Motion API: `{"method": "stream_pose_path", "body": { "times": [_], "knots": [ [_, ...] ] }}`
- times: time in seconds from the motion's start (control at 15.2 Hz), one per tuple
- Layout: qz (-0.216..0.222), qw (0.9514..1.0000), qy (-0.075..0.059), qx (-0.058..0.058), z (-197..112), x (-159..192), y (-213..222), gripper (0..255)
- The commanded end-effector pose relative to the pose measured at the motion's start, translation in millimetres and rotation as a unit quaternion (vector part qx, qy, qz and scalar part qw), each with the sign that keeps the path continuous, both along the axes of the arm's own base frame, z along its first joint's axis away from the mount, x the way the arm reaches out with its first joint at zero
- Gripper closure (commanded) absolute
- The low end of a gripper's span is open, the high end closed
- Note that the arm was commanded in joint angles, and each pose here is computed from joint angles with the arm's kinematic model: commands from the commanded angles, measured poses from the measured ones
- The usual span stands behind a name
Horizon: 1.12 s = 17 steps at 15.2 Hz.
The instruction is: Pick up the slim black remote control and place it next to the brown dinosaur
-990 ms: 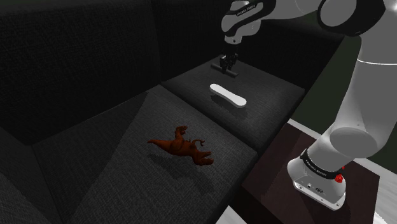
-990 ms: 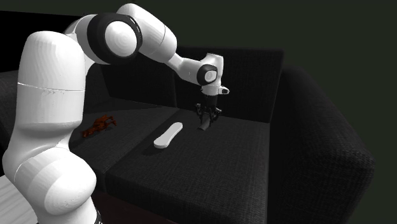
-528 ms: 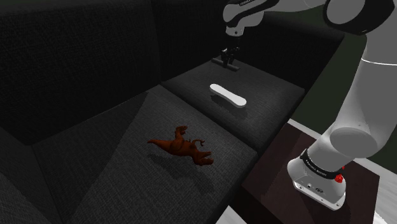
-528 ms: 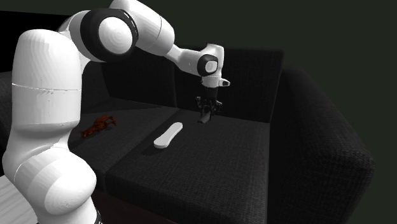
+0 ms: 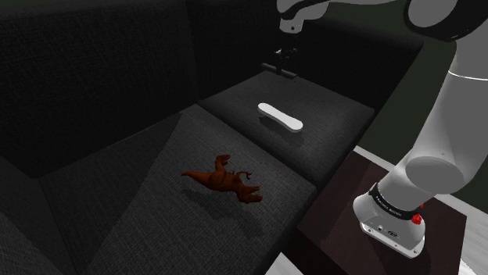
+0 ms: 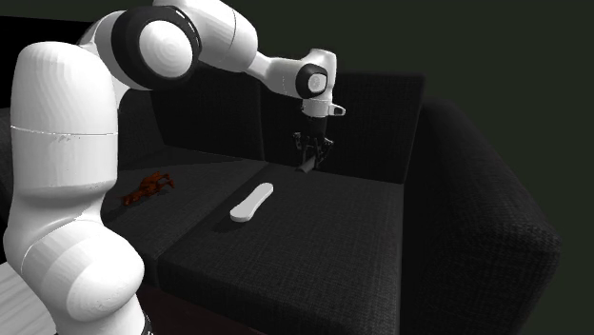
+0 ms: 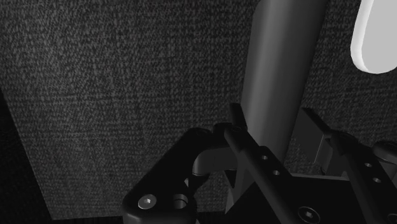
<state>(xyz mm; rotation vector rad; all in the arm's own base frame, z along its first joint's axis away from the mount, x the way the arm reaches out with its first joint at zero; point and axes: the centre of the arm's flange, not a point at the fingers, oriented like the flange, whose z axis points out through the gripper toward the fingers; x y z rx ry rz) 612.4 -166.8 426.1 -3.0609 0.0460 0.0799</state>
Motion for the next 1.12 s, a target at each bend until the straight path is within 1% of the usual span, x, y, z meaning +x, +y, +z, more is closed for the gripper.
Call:
{"method": "stream_pose_path", "body": {
  "times": [0.0, 0.2, 1.06],
  "knots": [
    [0.000, 1.0000, 0.000, 0.000, 10.7, -0.5, 0.7, 255],
    [0.000, 1.0000, 0.000, 0.000, 24.7, -0.6, 0.7, 255],
    [0.000, 1.0000, 0.000, 0.000, 24.9, -40.0, 167.7, 255]
  ]
}}
